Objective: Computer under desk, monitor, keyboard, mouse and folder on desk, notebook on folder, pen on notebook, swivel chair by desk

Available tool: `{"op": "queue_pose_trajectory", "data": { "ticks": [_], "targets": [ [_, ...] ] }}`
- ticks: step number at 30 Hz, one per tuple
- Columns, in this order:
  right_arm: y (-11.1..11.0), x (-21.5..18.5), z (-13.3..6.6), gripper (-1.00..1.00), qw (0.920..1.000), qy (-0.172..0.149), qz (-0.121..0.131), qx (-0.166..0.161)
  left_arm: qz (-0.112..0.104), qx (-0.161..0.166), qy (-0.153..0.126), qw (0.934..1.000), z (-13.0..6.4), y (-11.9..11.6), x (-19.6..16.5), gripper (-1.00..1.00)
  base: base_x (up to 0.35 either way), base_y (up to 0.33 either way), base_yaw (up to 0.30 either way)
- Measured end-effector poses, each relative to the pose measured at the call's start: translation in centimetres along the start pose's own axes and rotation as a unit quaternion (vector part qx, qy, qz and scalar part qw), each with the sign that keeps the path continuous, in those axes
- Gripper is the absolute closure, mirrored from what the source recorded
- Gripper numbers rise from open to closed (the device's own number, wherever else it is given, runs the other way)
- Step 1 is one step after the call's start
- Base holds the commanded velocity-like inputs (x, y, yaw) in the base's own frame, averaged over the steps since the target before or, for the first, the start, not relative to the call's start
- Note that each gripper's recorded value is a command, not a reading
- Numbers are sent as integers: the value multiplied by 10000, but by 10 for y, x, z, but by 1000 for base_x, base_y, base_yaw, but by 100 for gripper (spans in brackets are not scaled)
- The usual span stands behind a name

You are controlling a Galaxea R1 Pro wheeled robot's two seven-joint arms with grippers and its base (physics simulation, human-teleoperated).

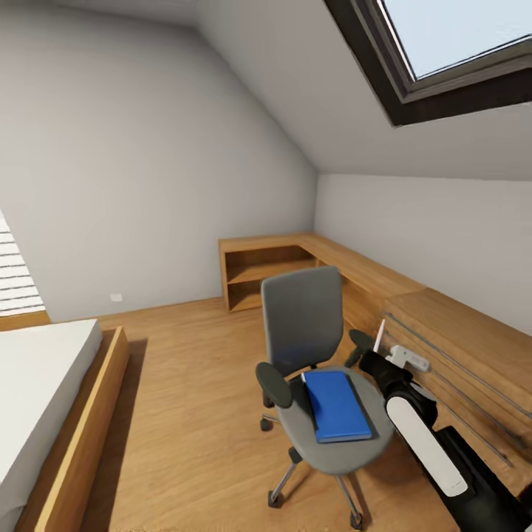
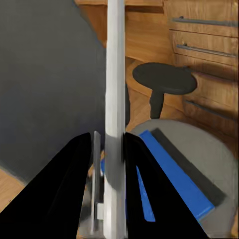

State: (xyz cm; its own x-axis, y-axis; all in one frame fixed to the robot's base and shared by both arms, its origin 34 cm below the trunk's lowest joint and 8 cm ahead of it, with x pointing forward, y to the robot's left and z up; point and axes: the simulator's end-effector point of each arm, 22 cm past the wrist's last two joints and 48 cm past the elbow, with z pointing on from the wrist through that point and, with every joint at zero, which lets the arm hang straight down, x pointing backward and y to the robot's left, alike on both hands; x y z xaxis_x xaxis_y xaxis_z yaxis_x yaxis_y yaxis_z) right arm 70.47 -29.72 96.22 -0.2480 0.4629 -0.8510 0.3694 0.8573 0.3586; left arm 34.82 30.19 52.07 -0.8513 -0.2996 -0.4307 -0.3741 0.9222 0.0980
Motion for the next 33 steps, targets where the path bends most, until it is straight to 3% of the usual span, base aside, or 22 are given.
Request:
{"op": "queue_pose_trajectory", "data": {
  "ticks": [5, 8, 13, 15, 23, 33],
  "targets": [
    [-14, -6, 4, 100, 9977, 297, 599, 88, 70, -1, 5, 10000, -7, 2, 6, -100, -275, 0, -281],
    [-19, -8, 5, 100, 9966, 376, 712, 147, 227, 34, -41, 9997, -12, 0, 12, -100, -80, 0, -278],
    [-38, -15, 4, 100, 9946, 400, 795, 530, 627, 155, -316, 9974, -23, -6, 16, -100, -14, 0, -163],
    [-44, -17, 2, 100, 9936, 408, 803, 684, 655, 163, -341, 9971, -26, -5, 15, -100, -1, 0, -20],
    [-47, -21, 0, 100, 9930, 397, 803, 772, 663, 164, -349, 9971, -30, -5, 13, -100, 0, 0, -37],
    [-62, -29, 2, 100, 9933, 330, 686, 873, 664, 163, -344, 9971, -30, -5, 14, -100, 0, 0, -246]
  ]
}}
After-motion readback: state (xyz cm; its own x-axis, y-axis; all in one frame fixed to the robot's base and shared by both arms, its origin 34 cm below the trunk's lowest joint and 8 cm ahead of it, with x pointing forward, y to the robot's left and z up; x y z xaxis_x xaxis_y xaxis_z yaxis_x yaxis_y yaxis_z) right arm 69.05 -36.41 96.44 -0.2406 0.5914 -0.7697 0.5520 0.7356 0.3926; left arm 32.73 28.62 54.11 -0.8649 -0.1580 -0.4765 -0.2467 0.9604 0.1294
